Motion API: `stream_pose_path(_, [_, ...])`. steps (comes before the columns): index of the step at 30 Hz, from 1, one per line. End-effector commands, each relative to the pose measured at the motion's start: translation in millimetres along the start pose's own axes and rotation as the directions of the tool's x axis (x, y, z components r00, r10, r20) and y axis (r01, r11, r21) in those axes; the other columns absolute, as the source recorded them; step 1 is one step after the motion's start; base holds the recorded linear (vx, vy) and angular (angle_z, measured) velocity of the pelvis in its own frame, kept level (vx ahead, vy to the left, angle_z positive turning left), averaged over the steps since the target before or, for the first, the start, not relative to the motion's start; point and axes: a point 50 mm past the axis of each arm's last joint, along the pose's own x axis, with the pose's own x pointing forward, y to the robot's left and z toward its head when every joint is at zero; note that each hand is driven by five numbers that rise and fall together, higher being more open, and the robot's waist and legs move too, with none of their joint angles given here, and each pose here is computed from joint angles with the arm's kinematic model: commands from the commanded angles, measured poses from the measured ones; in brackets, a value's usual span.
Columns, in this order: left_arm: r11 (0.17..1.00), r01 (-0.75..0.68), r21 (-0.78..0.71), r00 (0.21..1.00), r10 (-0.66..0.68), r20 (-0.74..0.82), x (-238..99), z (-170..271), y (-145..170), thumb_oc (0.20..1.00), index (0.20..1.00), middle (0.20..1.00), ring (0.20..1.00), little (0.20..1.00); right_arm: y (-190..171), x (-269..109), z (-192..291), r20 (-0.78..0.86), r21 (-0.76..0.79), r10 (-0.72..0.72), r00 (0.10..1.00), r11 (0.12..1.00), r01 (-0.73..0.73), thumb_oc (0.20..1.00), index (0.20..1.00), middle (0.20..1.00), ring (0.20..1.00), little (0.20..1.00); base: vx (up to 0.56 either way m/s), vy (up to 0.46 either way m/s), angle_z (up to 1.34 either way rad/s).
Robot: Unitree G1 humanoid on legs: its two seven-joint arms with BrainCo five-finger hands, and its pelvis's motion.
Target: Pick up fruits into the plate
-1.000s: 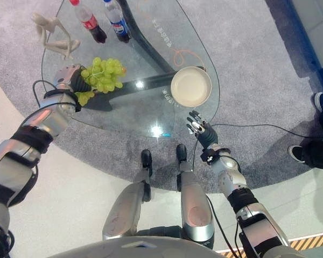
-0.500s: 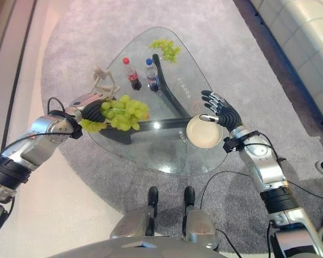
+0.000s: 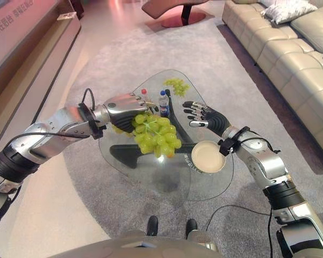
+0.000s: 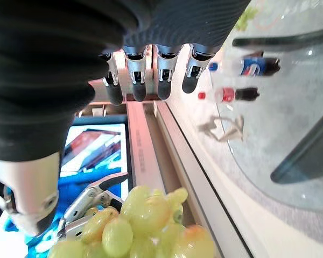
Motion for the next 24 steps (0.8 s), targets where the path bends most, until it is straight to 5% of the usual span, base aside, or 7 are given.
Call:
stream_pose_path(1, [0.991,-0.087,0.106,0.996,0.084,0.034,6.9,-0.9,32.9,0.200,0.200,0.200,0.200,0.200,14.1,3.7,15.9,0.083,0.089,0.104,0.991,0.990,-0.111,1.000,1.000,1.000,1.000,1.000,0.07,0.015,0.06])
stream_pose_path(9, [0.980,-0.076,0.184,0.993,0.057,0.106,14.8,10.1,39.0,0.200,0.200,0.200,0.200,0.200,39.3,13.4,3.8,0.067,0.344,0.249,0.966,0.903,-0.256,1.000,1.000,1.000,1.000,1.000,0.01,0.004,0.04])
stream_pose_path(24, [0.967,-0.024,0.255,0.998,0.008,0.063,12.9,3.3,39.0,0.200,0.200,0.200,0.200,0.200,63.7,10.8,-8.2,-0.022,0.485,0.360,0.933,0.820,-0.304,1.000,1.000,1.000,1.000,1.000,0.00,-0.001,-0.01])
